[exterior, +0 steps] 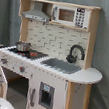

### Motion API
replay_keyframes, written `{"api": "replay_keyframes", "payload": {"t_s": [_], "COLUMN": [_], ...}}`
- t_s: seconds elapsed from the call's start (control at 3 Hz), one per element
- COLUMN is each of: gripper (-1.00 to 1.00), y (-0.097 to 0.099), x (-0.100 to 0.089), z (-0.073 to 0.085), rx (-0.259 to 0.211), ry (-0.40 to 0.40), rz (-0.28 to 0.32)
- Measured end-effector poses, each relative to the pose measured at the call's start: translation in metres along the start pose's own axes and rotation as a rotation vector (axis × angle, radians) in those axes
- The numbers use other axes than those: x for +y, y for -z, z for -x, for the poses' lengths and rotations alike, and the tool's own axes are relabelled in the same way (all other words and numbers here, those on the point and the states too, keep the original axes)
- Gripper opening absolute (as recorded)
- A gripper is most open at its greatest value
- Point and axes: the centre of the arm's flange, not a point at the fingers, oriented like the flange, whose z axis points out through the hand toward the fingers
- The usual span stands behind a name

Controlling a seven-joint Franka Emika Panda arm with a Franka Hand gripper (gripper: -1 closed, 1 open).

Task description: Play with the kitchen

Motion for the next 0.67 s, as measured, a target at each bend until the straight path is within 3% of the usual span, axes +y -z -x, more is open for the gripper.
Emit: {"api": "replay_keyframes", "payload": {"t_s": [0.67], "gripper": [1.00], "y": [0.0100], "x": [0.0142], "z": [0.0120], "rx": [-0.056], "ry": [0.089], "rz": [-0.081]}}
